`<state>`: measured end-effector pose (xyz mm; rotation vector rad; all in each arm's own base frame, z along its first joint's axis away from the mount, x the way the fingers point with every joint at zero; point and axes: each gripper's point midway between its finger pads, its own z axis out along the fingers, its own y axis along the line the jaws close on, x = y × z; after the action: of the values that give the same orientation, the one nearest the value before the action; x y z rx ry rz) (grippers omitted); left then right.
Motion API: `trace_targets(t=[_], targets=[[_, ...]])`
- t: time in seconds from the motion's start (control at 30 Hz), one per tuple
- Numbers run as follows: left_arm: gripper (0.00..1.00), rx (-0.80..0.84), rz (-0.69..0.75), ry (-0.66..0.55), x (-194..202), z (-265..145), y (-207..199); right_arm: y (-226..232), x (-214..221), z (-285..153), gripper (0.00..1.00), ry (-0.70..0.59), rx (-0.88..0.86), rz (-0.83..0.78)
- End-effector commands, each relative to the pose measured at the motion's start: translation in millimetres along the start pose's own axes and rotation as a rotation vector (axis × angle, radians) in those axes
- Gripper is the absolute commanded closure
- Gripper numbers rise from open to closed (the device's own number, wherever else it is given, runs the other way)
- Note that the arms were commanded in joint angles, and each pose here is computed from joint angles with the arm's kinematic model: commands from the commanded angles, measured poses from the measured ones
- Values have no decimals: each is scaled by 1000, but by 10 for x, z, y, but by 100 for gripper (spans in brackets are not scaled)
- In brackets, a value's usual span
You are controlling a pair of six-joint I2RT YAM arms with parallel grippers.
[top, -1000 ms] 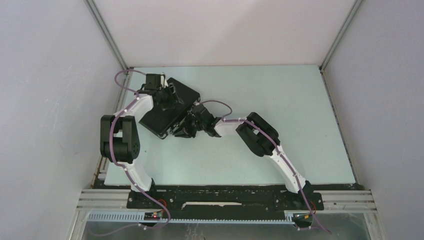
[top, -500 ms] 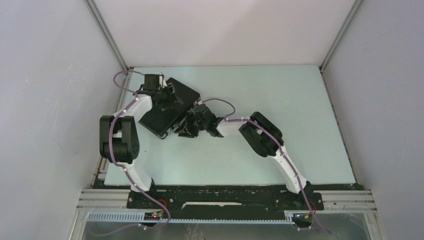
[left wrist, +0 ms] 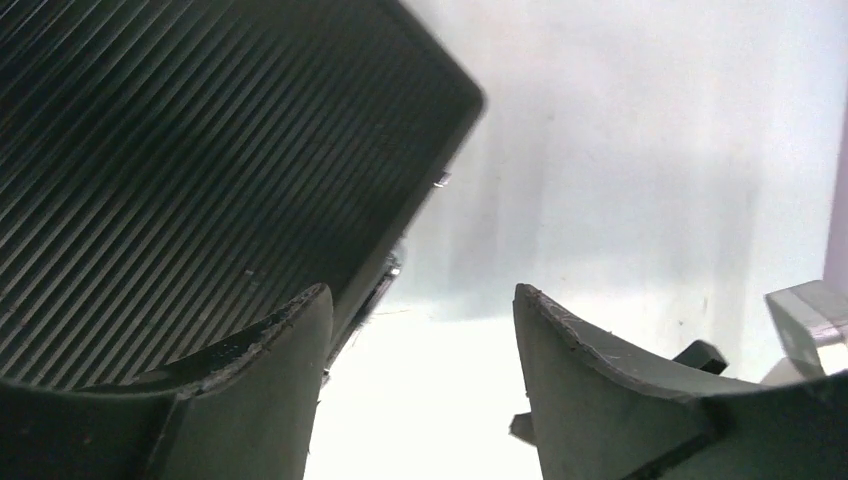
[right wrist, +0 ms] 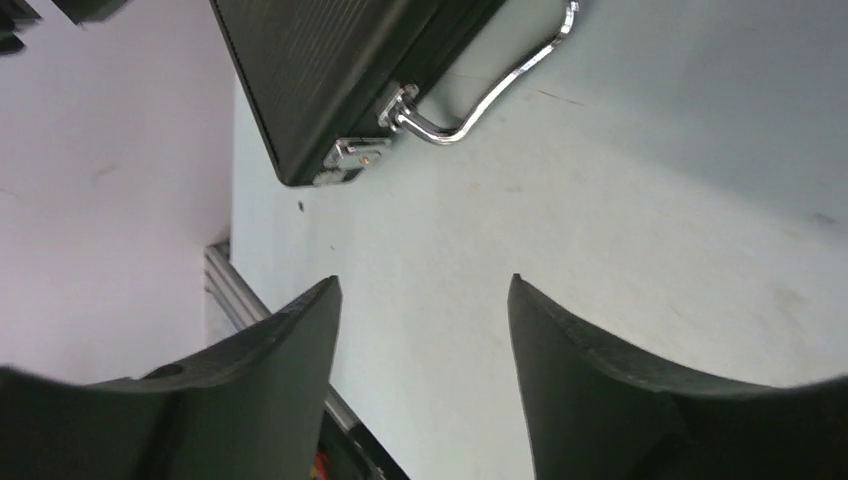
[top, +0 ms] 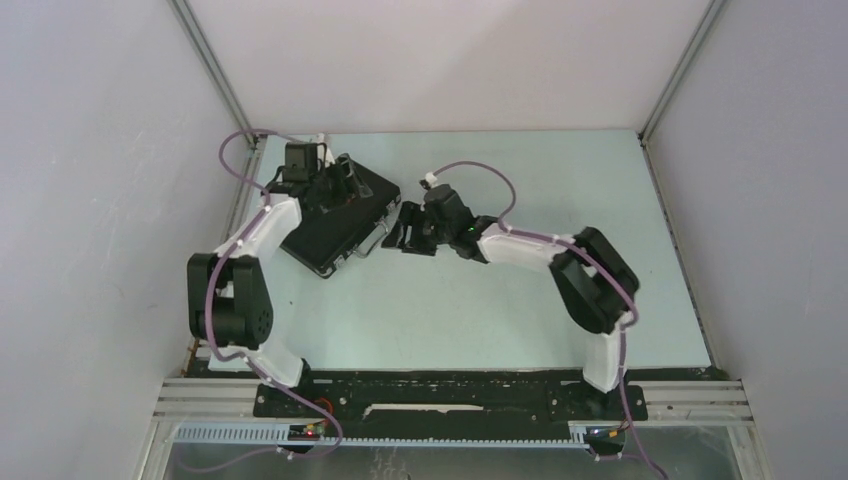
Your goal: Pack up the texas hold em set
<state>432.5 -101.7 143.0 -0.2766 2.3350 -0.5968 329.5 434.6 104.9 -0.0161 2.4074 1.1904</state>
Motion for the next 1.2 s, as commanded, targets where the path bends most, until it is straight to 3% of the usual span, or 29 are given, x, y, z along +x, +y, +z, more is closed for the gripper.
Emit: trace_targets(t=[0.0,0.17,0.33,0.6,0.73,0.93,1.17], targets=[[25,95,165,-155,-184,-440,-548,-28,-202,-662,24,-107,115,-199],[17,196,355,-325,-255,-1009,-1109,-71,-320,-1474,10,-221,209,-318],[8,273,477,-483,-240,-1474,-1431,-167,-389,-2286,2,-353,287,-384],[2,367,606,-688,-202,-2156,-1712,-185,-343,-3392,0,-563,329,-454],[2,429,599,-783,-233,-2685,-1835,-123,-292,-3749,0,-633,295,-490],[0,541,507,-919,-83,-3458,-1756,-71,-279,-4205,0,-770,262,-480],[0,468,527,-908,198,-3702,-1387,-98,-234,-4667,0,-910,248,-467]])
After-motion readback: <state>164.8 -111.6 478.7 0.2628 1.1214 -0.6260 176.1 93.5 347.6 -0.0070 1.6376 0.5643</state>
